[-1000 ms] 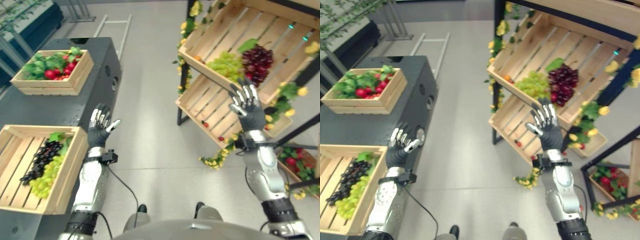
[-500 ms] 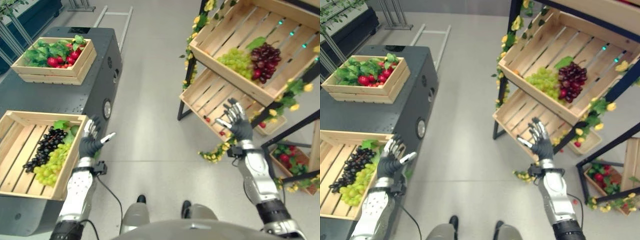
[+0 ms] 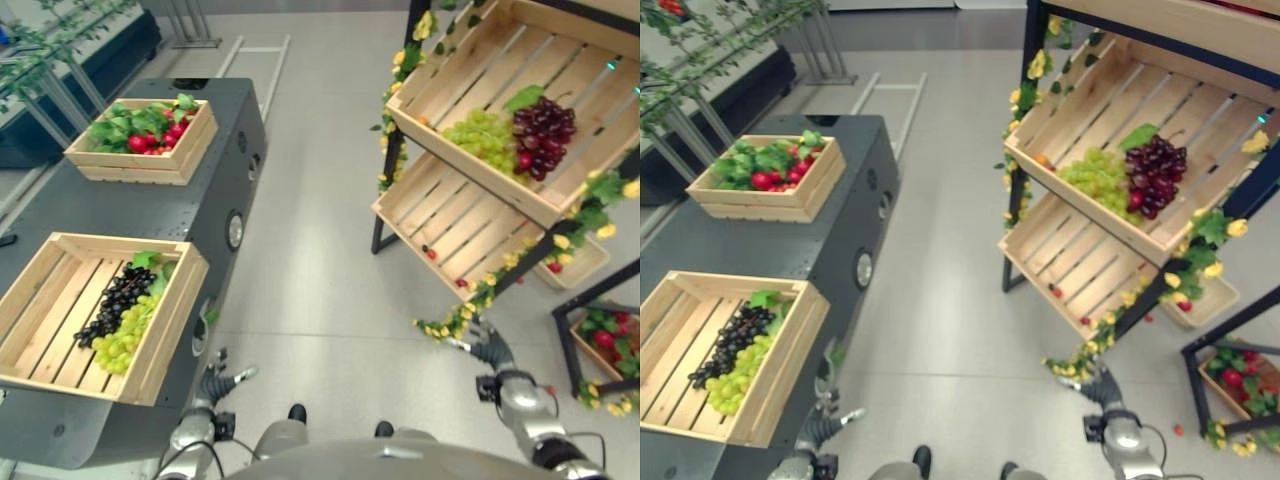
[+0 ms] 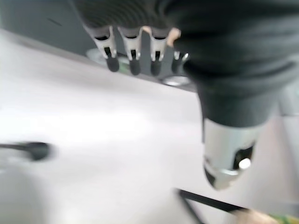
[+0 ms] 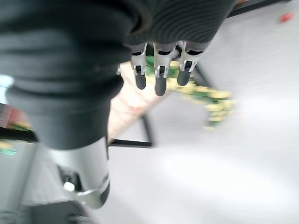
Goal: Pick up the fruits from the basket on one side to the basket on the other side
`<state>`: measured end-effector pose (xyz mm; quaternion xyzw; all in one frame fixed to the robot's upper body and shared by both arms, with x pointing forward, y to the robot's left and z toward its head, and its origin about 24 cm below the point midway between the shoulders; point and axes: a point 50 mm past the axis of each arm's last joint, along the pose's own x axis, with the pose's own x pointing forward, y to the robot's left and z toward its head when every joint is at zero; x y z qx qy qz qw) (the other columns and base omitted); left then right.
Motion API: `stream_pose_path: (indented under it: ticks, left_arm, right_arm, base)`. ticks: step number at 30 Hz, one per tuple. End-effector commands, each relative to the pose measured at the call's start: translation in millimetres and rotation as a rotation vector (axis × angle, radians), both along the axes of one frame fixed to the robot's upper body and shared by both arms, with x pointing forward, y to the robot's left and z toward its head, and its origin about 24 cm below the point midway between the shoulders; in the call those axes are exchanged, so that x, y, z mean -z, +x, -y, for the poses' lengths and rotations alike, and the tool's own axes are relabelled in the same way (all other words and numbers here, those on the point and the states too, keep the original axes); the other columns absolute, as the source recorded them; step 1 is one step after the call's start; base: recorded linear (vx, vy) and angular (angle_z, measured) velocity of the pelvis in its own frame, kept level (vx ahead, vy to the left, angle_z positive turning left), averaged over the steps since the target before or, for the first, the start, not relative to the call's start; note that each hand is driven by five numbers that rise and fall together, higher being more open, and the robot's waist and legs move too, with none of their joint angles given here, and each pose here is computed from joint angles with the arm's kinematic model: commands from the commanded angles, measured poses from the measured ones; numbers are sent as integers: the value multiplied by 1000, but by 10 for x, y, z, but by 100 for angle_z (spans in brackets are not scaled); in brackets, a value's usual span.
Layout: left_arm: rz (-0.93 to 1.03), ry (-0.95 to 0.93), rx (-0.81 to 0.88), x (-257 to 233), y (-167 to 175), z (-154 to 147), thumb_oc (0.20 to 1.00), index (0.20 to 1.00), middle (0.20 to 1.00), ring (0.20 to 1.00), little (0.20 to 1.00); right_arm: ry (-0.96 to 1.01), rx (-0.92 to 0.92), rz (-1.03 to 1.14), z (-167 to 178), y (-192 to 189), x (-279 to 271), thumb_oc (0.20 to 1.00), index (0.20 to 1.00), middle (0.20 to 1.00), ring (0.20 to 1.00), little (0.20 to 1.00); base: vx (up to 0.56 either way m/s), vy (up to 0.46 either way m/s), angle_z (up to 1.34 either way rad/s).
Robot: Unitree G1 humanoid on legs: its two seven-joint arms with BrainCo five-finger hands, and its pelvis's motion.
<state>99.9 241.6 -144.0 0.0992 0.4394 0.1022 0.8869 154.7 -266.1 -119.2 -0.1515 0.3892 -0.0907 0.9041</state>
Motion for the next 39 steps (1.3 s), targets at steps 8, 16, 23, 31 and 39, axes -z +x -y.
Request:
stream_pose_path:
  ticks: [8, 16, 23, 31, 39]
  left_arm:
    - [-69, -14, -39, 70, 11, 30, 1000, 1000, 1000, 1000, 1000]
    - [-57, 0, 69, 20, 180, -2, 1000, 1000, 1000, 1000, 1000]
    - [-1, 42, 157, -91, 335, -104, 1000, 1000, 1000, 1000, 1000]
    - [-30, 43, 99, -25, 204, -74, 1000, 1000, 1000, 1000, 1000]
    - [-32, 36, 152, 0, 188, 25, 1000, 1000, 1000, 1000, 1000]
  right_arm:
    - [-19, 150, -228, 88, -471, 236, 1000, 1000, 1000, 1000, 1000]
    - [42, 200, -234, 31, -503, 270, 1000, 1000, 1000, 1000, 1000]
    - [72, 64, -196, -207, -248, 260, 1000, 1000, 1000, 1000, 1000]
    - [48, 68, -214, -213, -293, 281, 1000, 1000, 1000, 1000, 1000]
    - [33, 64, -243, -200, -405, 311, 1000, 1000, 1000, 1000, 1000]
  base:
    - [9, 235, 12]
    - [-16, 328, 22]
    - [-70, 283, -37]
    - [17, 16, -6]
    - [56, -42, 2]
